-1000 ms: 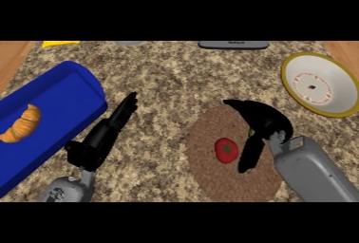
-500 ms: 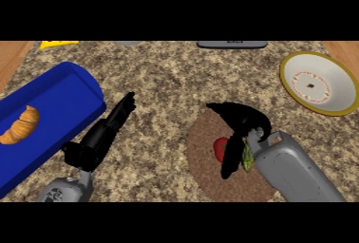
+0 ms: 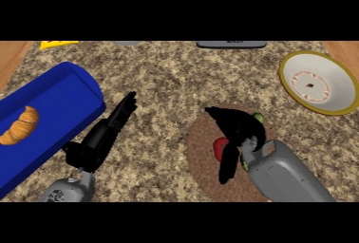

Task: Pick the tomato from the placemat and place it in the bowl

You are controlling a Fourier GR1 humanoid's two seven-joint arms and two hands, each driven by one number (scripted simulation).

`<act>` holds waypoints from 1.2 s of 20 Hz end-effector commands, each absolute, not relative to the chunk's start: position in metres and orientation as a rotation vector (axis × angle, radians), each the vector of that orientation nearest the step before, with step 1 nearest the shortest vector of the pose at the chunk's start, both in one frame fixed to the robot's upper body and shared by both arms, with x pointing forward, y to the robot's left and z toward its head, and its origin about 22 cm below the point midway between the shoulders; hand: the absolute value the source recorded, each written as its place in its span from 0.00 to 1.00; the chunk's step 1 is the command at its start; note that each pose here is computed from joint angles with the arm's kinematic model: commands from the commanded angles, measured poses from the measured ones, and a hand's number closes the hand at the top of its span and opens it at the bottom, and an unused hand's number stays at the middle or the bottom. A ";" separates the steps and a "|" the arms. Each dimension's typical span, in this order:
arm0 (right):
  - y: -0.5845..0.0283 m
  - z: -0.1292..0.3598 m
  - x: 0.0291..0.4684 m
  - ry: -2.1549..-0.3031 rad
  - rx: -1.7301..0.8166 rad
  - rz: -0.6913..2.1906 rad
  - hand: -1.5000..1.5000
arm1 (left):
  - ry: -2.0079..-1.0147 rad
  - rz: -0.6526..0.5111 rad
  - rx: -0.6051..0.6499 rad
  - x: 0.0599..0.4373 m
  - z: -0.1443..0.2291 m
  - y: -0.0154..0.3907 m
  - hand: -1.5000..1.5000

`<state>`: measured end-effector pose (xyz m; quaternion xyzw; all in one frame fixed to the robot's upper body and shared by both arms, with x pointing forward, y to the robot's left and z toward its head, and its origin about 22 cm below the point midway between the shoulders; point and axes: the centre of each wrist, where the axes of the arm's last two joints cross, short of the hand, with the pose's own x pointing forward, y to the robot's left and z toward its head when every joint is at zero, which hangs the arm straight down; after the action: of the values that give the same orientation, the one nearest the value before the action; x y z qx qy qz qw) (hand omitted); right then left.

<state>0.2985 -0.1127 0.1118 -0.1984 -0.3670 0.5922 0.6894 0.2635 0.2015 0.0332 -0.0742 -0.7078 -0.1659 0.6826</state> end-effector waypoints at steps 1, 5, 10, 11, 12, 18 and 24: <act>-0.100 0.116 0.267 -0.811 -0.552 1.286 0.00 | -1.588 -0.369 -0.185 0.268 0.026 0.207 0.50; -0.098 0.091 0.291 -0.799 -0.600 1.296 0.00 | -1.586 -0.390 -0.180 0.269 0.031 0.192 0.50; -0.133 0.071 0.270 -0.795 -0.684 1.311 0.00 | -1.586 -0.367 -0.159 0.265 0.033 0.203 0.50; -0.114 0.082 0.276 -0.788 -0.698 1.297 0.00 | -1.573 -0.383 -0.177 0.253 0.023 0.219 0.50; -0.112 0.055 0.265 -0.806 -0.706 1.295 0.00 | -1.591 -0.374 -0.162 0.277 0.037 0.226 0.50; -0.113 0.055 0.287 -0.744 -0.678 1.278 0.00 | -1.570 -0.389 -0.180 0.263 0.034 0.194 0.50; -0.130 0.030 0.289 -0.735 -0.675 1.273 0.00 | -1.590 -0.388 -0.168 0.263 0.028 0.212 0.50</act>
<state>0.2870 -0.1262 0.0482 -0.2962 -0.3389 0.5706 0.6869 0.2601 0.2085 0.0373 -0.0762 -0.7077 -0.1707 0.6814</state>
